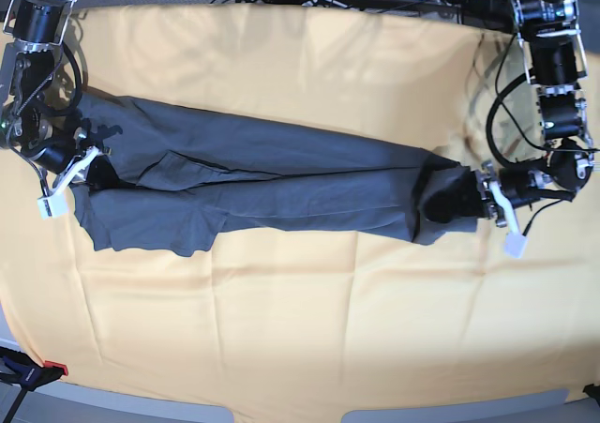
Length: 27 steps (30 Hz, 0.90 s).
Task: Fold the T-shirt properly
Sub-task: 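Fold the strip end with the left gripper toward the right gripper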
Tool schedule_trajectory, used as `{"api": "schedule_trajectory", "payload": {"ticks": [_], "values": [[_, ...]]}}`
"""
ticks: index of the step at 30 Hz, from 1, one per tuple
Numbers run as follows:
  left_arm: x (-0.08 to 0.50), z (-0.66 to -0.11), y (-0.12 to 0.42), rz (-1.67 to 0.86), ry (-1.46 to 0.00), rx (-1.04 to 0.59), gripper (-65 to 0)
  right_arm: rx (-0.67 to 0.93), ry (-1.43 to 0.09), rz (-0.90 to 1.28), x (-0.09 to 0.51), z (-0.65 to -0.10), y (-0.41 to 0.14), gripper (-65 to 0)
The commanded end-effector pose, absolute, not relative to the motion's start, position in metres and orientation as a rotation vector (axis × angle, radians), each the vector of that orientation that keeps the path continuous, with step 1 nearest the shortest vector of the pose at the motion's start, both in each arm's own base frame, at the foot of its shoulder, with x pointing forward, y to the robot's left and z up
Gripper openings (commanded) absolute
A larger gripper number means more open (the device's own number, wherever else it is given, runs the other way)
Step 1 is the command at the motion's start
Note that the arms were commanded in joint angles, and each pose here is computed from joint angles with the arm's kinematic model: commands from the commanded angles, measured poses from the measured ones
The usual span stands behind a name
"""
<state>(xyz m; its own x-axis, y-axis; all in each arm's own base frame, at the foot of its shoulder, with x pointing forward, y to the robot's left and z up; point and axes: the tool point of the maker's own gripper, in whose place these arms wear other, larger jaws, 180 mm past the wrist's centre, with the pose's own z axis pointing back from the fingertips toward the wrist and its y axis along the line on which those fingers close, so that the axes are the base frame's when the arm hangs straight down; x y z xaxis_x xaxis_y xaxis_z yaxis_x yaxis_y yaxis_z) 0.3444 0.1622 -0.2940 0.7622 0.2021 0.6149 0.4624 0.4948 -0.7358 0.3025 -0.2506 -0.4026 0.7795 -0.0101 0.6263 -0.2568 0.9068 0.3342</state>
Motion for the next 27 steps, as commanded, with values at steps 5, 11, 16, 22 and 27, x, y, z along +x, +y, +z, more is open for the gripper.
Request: {"api": "schedule_trajectory", "payload": {"ticks": [5,11,16,22,27], "values": [[0.354,-0.278,0.133,-0.178,-0.78,-1.168,-65.0,0.365,-0.581,0.163,0.291,-0.414,-0.259,-65.0],[0.352,-0.276,0.082,-0.206,-0.802,-1.295,-65.0,0.365,-0.582,0.163,0.291,-0.413,-0.259,-65.0],[0.352,-0.268,0.049,-0.207,-0.835,-1.388,-65.0,0.365,-0.582,0.163,0.291,-0.413,-0.259,-65.0],[0.35,-0.263,0.027,-0.196,-0.834,-1.452,-65.0,0.365,-0.582,0.163,0.291,-0.413,-0.259,-65.0],[0.346,-0.263,0.013,-0.214,-0.807,-1.478,-47.5,0.372,-0.587,0.16,0.292,-0.412,-0.258,-65.0]]}}
